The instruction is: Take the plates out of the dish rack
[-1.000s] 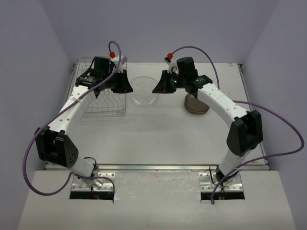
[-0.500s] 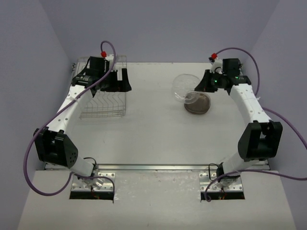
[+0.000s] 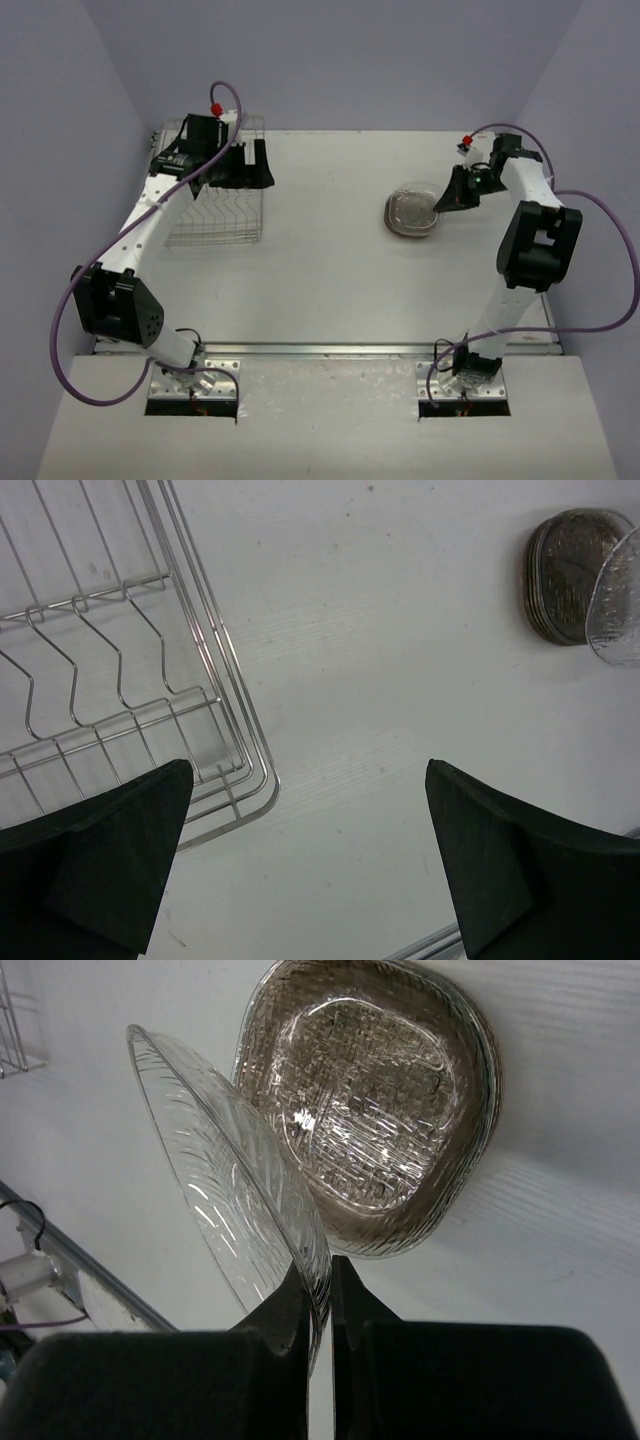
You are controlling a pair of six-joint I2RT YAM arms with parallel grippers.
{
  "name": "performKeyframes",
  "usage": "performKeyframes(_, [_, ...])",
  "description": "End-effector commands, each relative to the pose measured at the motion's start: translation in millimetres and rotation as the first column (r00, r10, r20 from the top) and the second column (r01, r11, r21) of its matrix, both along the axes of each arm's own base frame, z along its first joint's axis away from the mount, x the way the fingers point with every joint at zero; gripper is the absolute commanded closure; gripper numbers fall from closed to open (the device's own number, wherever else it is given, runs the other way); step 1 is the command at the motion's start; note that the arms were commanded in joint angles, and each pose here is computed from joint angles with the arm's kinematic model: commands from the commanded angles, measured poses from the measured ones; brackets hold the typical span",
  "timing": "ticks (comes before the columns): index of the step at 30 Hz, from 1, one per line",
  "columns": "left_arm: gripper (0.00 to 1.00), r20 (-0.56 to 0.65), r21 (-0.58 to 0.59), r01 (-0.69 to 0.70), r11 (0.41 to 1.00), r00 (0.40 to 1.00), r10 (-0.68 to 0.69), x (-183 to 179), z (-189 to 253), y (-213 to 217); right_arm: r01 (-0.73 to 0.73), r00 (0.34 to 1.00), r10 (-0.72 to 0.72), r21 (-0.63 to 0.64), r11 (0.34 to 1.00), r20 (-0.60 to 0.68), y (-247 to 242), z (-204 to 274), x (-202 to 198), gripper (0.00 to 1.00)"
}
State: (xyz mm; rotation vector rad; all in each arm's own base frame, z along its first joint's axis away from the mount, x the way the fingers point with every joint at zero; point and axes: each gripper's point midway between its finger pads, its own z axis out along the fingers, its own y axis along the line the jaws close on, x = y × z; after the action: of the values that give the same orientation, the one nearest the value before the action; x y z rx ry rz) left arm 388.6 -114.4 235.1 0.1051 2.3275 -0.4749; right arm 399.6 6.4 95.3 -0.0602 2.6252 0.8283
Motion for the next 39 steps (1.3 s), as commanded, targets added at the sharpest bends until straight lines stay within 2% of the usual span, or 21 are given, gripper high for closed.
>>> performKeyframes(1, [0.0, 0.051, 0.006, -0.011, 1.0, 0.999, 0.011, 5, 15, 4, -0.004, 0.999, 0.0, 0.082, 0.997, 0.045, 3, 21, 21, 1.0])
performKeyframes(6, [0.0, 0.055, 0.008, -0.012, 1.0, 0.998, 0.012, 3, 15, 5, 0.026, 0.999, -0.028, 0.11, 0.994, 0.021, -1, 12, 37, 1.0])
performKeyframes(12, [0.0, 0.047, 0.01, -0.011, 1.0, 0.999, 0.01, 2, 11, 5, 0.031, 0.999, -0.029, 0.121, 0.992, -0.019, -1, -3, 39, 0.99])
performKeyframes(17, [0.0, 0.041, 0.002, -0.002, 1.0, 0.999, 0.001, 2, 9, 3, 0.037, 0.998, -0.032, 0.112, 0.993, -0.046, -3, -13, 37, 0.93])
performKeyframes(19, [0.0, 0.039, 0.003, -0.006, 1.0, 0.999, 0.006, 2, 8, 3, 0.041, 0.998, -0.036, 0.101, 0.994, -0.048, -5, -15, 38, 0.82])
performKeyframes(21, [0.0, 0.044, 0.005, -0.009, 1.0, 0.999, 0.008, 3, 10, 4, 0.042, 0.998, -0.037, 0.095, 0.995, -0.05, -6, -16, 39, 0.48])
performKeyframes(22, [0.0, 0.045, 0.007, -0.01, 1.0, 0.999, 0.01, 2, 10, 5, 0.045, 0.998, -0.041, 0.09, 0.995, -0.047, -6, -15, 39, 0.39])
performKeyframes(23, [0.0, 0.047, 0.007, -0.01, 1.0, 0.999, 0.01, 2, 11, 5, 0.06, 0.997, -0.055, 0.092, 0.994, -0.054, -6, -12, 39, 0.38])
performKeyframes(25, [0.0, 0.056, 0.013, -0.014, 1.0, 0.998, 0.014, 1, 15, 6, 0.073, 0.997, -0.07, 0.092, 0.993, -0.042, -6, -2, 40, 0.21])
performKeyframes(28, [0.0, 0.071, 0.027, -0.029, 0.999, 0.997, 0.027, -1, 19, 10, 0.081, 0.997, -0.082, 0.079, 0.994, 0.005, -6, 20, 43, 0.14])
performKeyframes(32, [0.0, 0.101, 0.044, -0.069, 0.997, 0.993, 0.064, -2, 27, 20, 0.097, 0.986, -0.1, 0.027, 0.995, 0.136, -10, 70, 50, 0.11])
performKeyframes(36, [0.0, 0.116, 0.04, -0.108, 0.993, 0.988, 0.102, -4, 36, 36, 0.124, 0.945, -0.077, -0.13, 0.984, 0.317, -16, 124, 52, 0.11])
performKeyframes(37, [0.0, 0.118, 0.031, -0.131, 0.991, 0.985, 0.126, -4, 38, 47, 0.134, 0.928, -0.062, -0.174, 0.976, 0.368, -17, 137, 49, 0.07])
performKeyframes(39, [0.0, 0.116, 0.017, -0.138, 0.99, 0.984, 0.135, -6, 40, 57, 0.136, 0.908, -0.041, -0.2, 0.97, 0.416, -13, 149, 41, 0.05])
